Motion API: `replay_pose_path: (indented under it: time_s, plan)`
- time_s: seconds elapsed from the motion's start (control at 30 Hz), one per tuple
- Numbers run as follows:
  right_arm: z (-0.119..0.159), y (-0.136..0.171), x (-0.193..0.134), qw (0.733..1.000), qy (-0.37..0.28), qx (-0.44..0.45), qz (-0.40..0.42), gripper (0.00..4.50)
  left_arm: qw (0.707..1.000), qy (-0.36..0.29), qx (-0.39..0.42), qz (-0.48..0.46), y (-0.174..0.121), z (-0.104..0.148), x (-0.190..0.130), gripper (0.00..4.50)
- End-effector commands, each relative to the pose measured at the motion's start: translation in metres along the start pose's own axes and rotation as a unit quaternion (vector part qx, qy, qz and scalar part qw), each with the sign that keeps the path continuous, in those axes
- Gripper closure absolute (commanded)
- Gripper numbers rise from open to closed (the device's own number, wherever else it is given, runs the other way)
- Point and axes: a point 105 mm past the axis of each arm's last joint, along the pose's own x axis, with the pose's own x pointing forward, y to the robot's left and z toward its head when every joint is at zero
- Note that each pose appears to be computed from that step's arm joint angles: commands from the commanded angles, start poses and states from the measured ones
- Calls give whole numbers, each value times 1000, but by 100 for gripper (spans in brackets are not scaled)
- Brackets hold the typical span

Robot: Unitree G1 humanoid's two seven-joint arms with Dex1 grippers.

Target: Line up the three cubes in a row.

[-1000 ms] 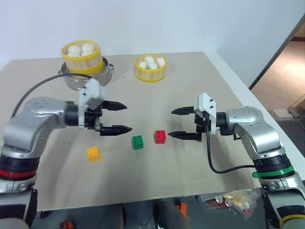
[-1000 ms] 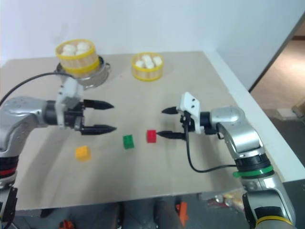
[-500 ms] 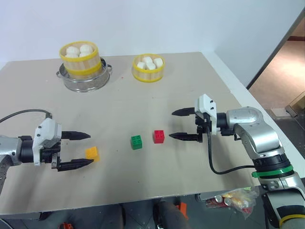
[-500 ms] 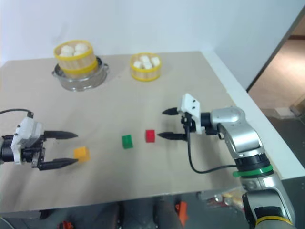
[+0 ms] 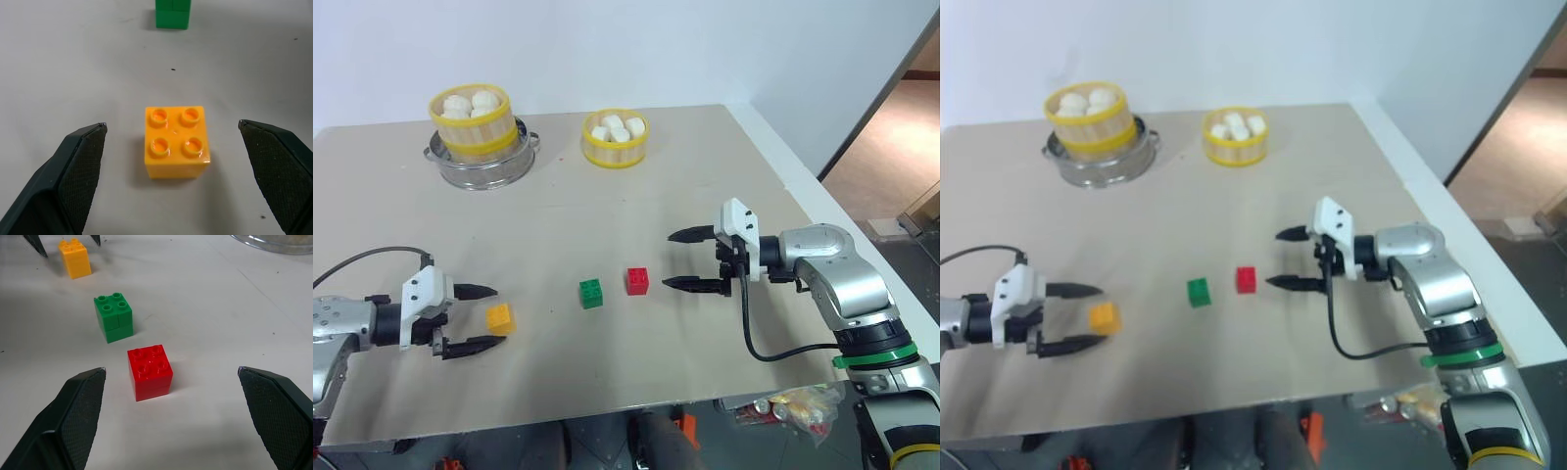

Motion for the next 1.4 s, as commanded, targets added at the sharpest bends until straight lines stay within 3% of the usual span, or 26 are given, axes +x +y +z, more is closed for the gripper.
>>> replay_pose_path:
  time_s: [0.03, 0.27, 0.6, 0.7, 0.97, 1.4]
  plan:
    - [35, 13, -5, 996, -78, 2, 38, 0, 1000, -1, 14, 12, 5, 0, 2, 3]
    - [47, 29, -3, 990, -103, -10, 95, 0, 1000, 0, 13, 12, 6, -5, 6, 3]
    - [41, 21, -1, 992, -92, -32, 76, 0, 1000, -8, 18, 7, 8, -3, 13, 317]
    - [40, 19, -1, 993, -86, -37, 71, 0, 999, -12, 31, 6, 9, 3, 14, 316]
    - [39, 14, 0, 994, -79, -45, 60, 0, 995, -45, 78, -33, 19, 48, 40, 316]
    - [35, 15, -3, 996, -68, -46, 47, 0, 994, -6, 81, -77, 21, 40, 66, 316]
